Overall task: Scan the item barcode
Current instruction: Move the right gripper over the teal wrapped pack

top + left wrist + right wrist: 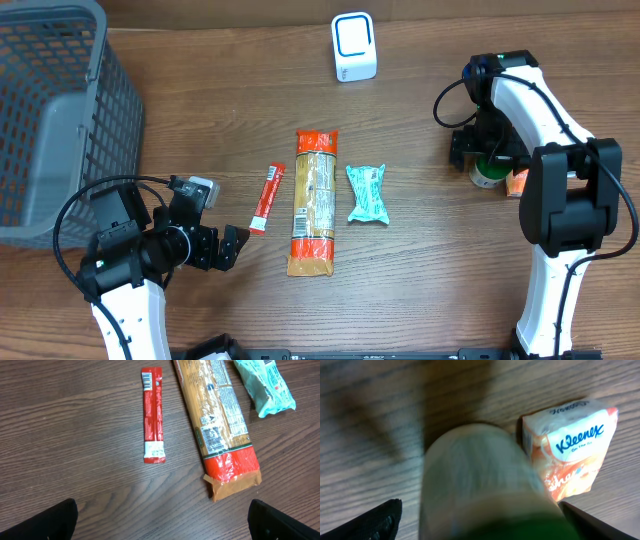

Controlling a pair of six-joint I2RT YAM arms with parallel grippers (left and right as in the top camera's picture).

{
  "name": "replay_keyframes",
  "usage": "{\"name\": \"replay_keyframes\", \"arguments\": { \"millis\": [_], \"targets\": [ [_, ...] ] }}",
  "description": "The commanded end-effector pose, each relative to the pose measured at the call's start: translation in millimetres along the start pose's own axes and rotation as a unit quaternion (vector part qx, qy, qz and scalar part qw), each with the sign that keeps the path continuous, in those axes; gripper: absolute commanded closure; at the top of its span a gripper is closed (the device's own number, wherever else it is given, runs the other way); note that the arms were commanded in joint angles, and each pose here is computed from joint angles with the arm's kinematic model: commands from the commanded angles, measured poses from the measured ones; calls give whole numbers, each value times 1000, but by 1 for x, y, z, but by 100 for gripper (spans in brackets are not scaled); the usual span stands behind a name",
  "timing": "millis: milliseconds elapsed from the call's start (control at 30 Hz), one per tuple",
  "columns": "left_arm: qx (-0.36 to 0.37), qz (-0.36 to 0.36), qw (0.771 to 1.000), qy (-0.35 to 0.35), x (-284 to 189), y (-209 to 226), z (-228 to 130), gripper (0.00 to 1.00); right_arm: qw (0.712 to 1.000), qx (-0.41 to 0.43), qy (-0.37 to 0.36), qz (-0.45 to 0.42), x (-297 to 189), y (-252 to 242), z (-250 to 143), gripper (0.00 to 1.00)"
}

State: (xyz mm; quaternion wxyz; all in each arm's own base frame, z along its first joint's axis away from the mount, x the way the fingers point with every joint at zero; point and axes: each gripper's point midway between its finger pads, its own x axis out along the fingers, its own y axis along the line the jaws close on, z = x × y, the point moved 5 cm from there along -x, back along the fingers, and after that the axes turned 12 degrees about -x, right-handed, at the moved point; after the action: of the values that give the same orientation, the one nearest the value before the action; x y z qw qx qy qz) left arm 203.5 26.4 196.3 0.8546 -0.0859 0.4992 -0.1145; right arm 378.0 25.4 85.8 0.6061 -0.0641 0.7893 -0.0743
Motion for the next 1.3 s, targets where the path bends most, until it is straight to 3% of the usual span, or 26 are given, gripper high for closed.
{"name": "replay_keyframes", "arguments": {
  "millis": [0, 300, 500, 533, 633, 667, 733, 767, 1067, 1200, 1267],
  "targets": [
    [9, 3, 1000, -6, -3, 2, 4, 0, 1000, 3, -15, 2, -15, -2, -3, 0],
    [8, 3, 1000, -6, -3, 2, 4, 0, 987, 12, -153, 37, -120, -13, -19, 0],
    [9, 3, 1000, -6, -3, 2, 4, 0, 958, -92, -224, 151, -175, 19, -54, 6],
    [9, 3, 1000, -6, -3, 1, 4, 0, 955, -103, -224, 166, -178, 25, -57, 11],
    [8, 3, 1000, -6, -3, 2, 4, 0, 944, -146, -216, 204, -180, 47, -66, 41],
    [9, 3, 1000, -6, -3, 2, 4, 0, 941, -159, -214, 210, -179, 55, -67, 54],
    [9, 3, 1000, -6, -3, 2, 4, 0, 938, -181, -209, 210, -174, 73, -70, 88],
    [9, 3, 1000, -6, -3, 2, 4, 0, 936, -192, -207, 209, -171, 82, -71, 96],
    [9, 3, 1000, -6, -3, 2, 4, 0, 919, -281, -193, 199, -109, 162, -77, 96],
    [9, 3, 1000, -6, -3, 2, 4, 0, 914, -303, -184, 195, -70, 185, -78, 83],
    [9, 3, 1000, -6, -3, 2, 4, 0, 912, -311, -185, 194, -51, 193, -79, 82]
  ]
}}
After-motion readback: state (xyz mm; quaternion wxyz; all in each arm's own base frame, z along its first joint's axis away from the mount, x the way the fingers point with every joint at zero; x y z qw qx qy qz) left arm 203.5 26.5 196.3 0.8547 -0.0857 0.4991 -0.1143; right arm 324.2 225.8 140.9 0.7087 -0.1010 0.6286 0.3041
